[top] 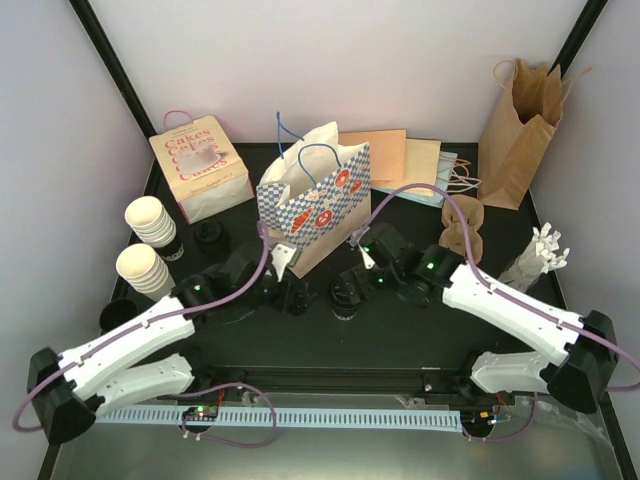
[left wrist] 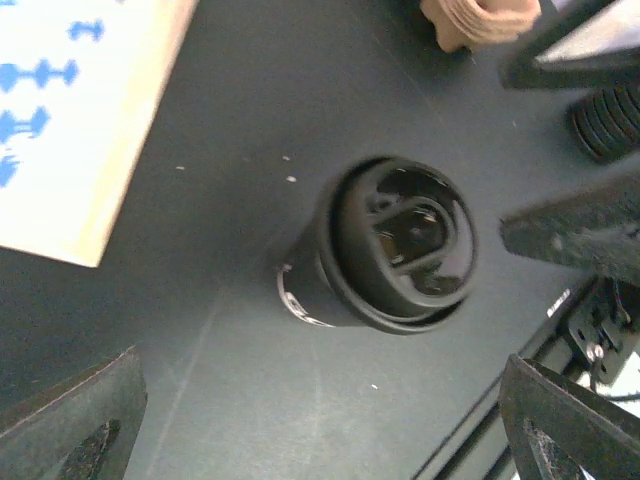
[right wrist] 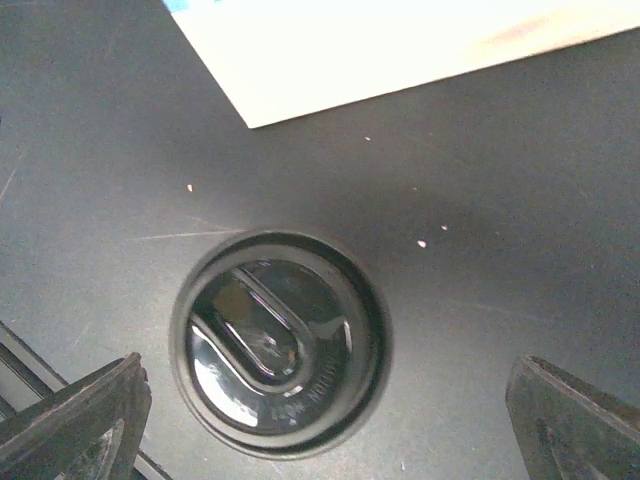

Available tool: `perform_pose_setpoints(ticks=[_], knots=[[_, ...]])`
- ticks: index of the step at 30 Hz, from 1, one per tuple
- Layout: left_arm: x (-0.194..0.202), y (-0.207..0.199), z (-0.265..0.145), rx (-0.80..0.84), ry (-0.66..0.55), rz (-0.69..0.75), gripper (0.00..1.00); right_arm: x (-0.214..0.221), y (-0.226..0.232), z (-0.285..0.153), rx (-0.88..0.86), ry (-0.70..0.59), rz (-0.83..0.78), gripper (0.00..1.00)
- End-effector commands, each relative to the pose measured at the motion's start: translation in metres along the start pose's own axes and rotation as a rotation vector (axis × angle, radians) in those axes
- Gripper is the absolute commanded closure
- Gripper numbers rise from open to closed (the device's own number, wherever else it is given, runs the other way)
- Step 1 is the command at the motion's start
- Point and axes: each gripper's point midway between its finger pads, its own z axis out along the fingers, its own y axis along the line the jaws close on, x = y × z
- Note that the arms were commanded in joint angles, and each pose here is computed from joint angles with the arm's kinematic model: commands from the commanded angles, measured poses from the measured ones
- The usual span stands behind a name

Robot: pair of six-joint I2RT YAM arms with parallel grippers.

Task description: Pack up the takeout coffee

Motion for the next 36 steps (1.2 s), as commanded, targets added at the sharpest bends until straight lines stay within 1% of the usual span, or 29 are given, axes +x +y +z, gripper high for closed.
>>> perform_pose_setpoints(ticks=[1, 5, 12, 16, 21, 25, 31, 36], knots=[[-0.011, -0.037, 0.007, 0.039, 0.043, 0.095, 0.01, 0.007, -0.008, -0.005, -0.056, -0.019, 0.072, 0.01], [-0.008, -0.044, 0.019, -0.039, 0.098, 0.144, 0.01, 0.018, -0.016, -0.007, -0.158, -0.030, 0.151, 0.02], [-0.011, -0.068, 0.023, 0.002, 0.098, 0.208, 0.01, 0.027, -0.029, -0.012, -0.272, -0.065, 0.247, 0.03], [-0.010, -0.082, 0.029, 0.017, 0.128, 0.268, 0.01, 0.026, -0.029, -0.009, -0.323, -0.078, 0.286, 0.06], [-0.006, -0.078, 0.042, -0.061, 0.189, 0.288, 0.01, 0.028, -0.025, -0.004, -0.363, -0.066, 0.300, 0.10], [0.000, -0.071, 0.053, -0.116, 0.244, 0.269, 0.01, 0.031, -0.027, -0.001, -0.353, -0.060, 0.306, 0.12], [0.003, -0.075, 0.060, -0.088, 0.246, 0.253, 0.01, 0.029, -0.044, -0.004, -0.285, -0.104, 0.346, 0.16], [0.005, -0.075, 0.063, -0.092, 0.260, 0.259, 0.01, 0.028, -0.056, -0.007, -0.221, -0.132, 0.361, 0.16]])
